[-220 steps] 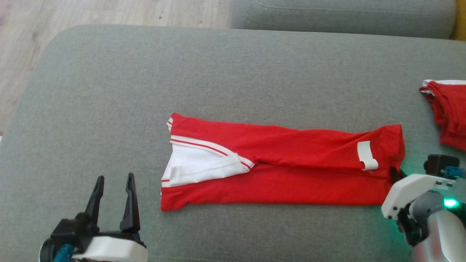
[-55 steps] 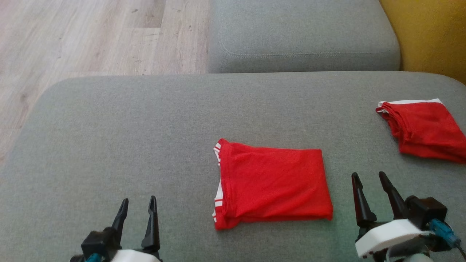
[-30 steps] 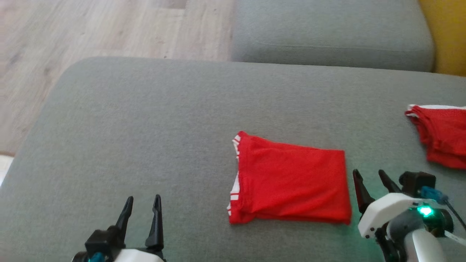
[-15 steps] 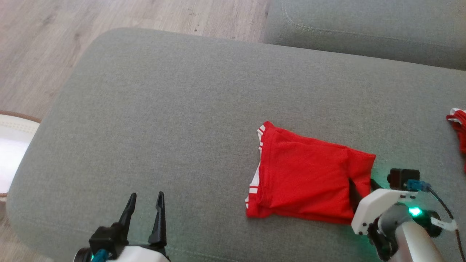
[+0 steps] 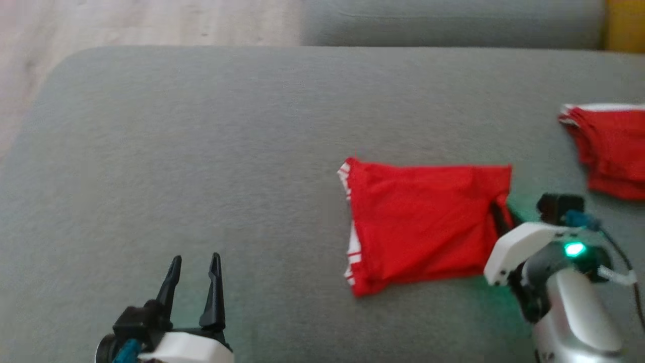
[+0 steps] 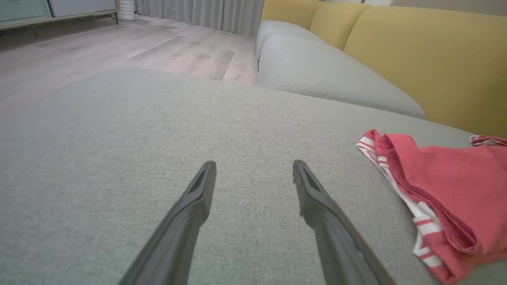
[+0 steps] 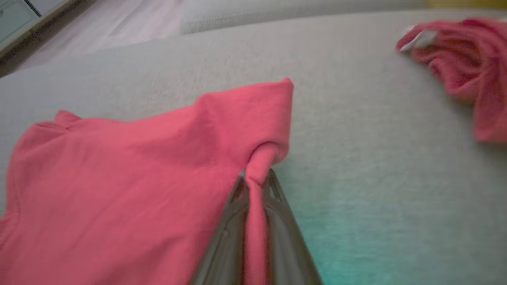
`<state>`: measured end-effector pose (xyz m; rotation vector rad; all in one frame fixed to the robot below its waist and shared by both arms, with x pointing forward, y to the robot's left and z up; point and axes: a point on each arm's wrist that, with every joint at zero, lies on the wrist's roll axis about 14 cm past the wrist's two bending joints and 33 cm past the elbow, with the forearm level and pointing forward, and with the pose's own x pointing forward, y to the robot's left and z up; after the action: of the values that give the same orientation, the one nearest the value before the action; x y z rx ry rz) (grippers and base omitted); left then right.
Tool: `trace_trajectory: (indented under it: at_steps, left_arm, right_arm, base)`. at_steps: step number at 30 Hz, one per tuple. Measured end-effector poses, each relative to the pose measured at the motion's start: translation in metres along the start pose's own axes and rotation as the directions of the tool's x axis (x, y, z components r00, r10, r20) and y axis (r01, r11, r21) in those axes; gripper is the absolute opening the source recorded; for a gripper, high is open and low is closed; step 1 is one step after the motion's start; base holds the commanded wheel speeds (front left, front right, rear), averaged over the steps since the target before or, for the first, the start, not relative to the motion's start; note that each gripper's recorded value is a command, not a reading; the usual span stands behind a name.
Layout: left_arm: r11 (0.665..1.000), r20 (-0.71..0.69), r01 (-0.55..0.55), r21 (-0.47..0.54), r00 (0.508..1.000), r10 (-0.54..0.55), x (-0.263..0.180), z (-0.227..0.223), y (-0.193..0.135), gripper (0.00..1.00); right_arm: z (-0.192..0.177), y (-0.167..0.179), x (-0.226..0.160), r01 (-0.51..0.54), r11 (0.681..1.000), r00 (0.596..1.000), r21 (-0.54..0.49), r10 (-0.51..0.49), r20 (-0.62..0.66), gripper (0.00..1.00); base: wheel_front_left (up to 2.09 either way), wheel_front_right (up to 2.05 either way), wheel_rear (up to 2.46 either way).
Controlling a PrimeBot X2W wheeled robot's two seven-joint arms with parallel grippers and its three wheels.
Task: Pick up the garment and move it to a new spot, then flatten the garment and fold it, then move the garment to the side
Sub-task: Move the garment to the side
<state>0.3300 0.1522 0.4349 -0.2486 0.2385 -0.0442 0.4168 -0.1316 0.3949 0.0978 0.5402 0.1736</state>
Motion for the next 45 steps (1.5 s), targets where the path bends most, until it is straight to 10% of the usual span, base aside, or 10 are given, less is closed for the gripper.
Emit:
trace_trajectory:
  at_steps: [22,34,45]
  left_arm:
    - [0.904,-0.085,0.425,0.055,0.904,-0.42,0.08,-0.018,-0.135,1.0]
    - [0.928,-0.058,0.365,0.069,0.931,-0.361,0.071,-0.007,-0.114,1.0]
    - [0.972,-0.046,0.23,0.052,0.973,-0.228,0.062,-0.007,-0.067,1.0]
  right_arm:
    - [0.033,-0.143,-0.094,0.387,0.915,0.905,0.117,-0.401,0.145,0.0]
    - [0.117,-0.114,-0.055,0.295,0.956,0.925,0.015,-0.289,0.248,0.0]
    - [0.173,-0.151,-0.022,0.373,0.92,0.917,-0.121,-0.345,0.202,0.0]
  base:
    - [0.0,0.0,0.0]
    - [0.0,0.0,0.0]
    - [0.0,0.0,0.0]
